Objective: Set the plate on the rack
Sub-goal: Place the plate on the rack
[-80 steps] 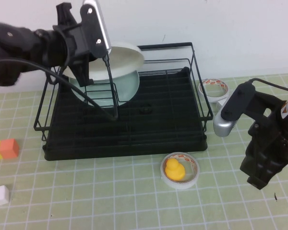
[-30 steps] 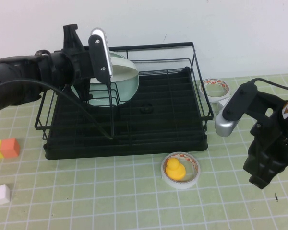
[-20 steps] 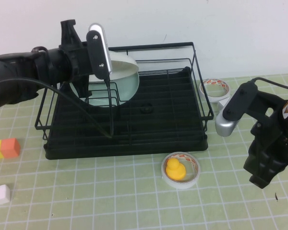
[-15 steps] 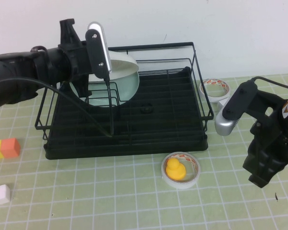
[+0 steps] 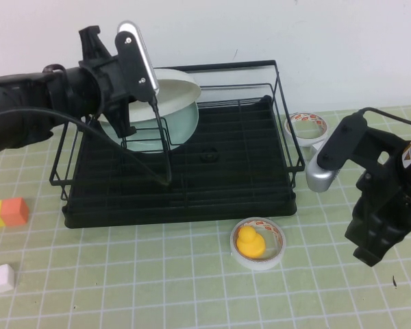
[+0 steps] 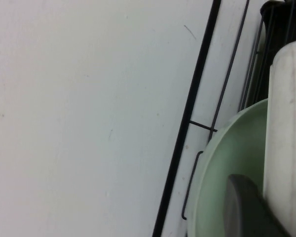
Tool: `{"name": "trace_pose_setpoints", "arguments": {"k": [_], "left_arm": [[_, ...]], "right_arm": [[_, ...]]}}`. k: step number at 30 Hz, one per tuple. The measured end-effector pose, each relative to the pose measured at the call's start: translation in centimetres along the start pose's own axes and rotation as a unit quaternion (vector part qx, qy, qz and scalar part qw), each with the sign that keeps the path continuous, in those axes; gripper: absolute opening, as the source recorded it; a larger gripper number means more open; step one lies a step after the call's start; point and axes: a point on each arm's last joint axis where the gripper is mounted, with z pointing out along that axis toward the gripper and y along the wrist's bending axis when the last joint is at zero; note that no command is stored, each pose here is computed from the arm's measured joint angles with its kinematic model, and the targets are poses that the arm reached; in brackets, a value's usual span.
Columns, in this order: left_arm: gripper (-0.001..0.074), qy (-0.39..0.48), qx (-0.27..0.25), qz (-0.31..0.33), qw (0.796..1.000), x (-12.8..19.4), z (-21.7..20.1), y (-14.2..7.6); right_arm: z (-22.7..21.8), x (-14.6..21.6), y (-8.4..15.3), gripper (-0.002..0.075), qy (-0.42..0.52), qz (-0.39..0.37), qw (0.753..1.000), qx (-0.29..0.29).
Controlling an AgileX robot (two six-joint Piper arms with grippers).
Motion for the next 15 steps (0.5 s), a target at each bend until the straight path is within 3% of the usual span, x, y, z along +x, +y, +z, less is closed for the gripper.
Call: {"name": "trace_pose_setpoints", "arguments": {"k": [15], "left_arm": [[0.0102, 0.011, 0.044, 0.054, 0.998, 1.9, 2.6, -2.8]], "right_arm": [[0.0, -0.1, 0.0, 0.0004, -0.004, 0.0, 1.0, 0.002]]}}
